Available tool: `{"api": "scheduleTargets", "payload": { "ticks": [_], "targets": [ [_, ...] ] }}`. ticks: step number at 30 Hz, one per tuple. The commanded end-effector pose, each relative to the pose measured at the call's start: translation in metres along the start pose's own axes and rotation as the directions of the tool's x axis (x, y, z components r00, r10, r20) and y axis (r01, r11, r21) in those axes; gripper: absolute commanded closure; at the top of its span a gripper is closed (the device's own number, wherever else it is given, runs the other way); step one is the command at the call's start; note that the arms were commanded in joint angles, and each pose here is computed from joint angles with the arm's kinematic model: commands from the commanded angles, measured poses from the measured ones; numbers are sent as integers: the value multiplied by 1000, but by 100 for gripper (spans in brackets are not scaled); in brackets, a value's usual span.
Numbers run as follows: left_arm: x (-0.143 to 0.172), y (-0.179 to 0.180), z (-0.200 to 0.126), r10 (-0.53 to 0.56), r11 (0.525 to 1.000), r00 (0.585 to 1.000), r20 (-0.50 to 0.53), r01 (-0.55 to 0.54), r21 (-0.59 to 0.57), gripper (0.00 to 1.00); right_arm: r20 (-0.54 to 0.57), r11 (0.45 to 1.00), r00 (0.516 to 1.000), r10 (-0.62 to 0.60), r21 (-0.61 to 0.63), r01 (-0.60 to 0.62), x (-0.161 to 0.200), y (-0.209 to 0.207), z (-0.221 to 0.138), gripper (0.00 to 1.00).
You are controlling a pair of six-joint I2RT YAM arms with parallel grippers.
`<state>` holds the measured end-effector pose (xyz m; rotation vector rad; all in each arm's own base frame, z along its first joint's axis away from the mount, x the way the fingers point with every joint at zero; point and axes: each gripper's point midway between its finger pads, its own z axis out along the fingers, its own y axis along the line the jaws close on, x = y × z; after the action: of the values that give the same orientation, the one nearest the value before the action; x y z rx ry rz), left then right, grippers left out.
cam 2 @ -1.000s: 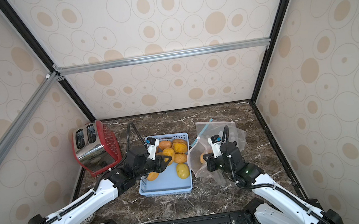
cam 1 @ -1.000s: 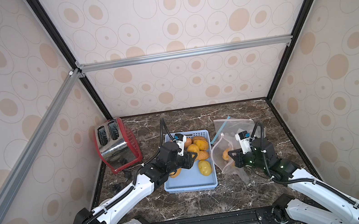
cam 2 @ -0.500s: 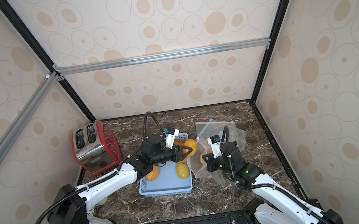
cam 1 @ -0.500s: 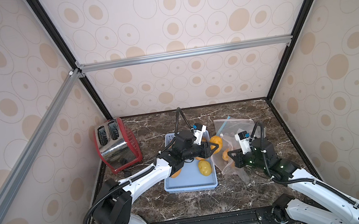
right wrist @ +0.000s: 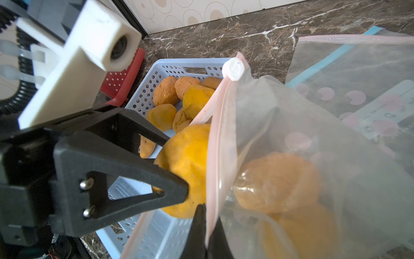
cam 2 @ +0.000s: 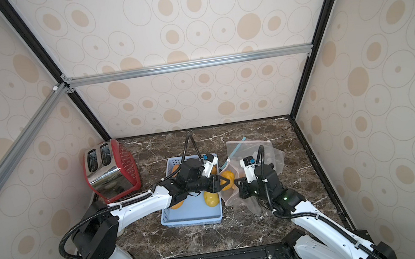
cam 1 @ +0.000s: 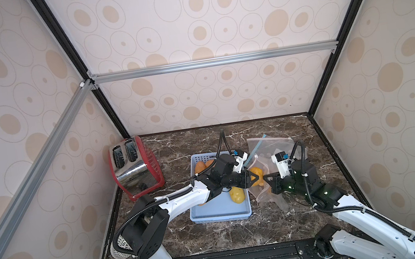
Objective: Put the potatoes into a zipper bag and zip it
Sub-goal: Place the potato into the zipper food storage bag.
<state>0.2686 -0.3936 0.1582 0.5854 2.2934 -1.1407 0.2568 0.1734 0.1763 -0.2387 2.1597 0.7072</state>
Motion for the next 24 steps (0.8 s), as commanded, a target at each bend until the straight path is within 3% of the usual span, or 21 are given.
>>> {"api": "scheduleTargets", "payload": {
  "ticks": [1, 14, 24],
  "targets": [
    [-1, -11, 3, 49, 999, 999, -22, -49, 0, 60, 17, 1000, 1000, -5, -2, 5, -3, -1, -1, 100],
    [25, -13, 2, 121, 993, 983, -137, -122, -1, 48, 10, 1000, 1000, -3, -4, 3, -2, 0, 2, 100],
    [29, -36, -2, 172, 980, 972, -158, -153, 126, 33, 7, 1000, 1000, -4, -4, 4, -2, -1, 2, 100]
  ]
}}
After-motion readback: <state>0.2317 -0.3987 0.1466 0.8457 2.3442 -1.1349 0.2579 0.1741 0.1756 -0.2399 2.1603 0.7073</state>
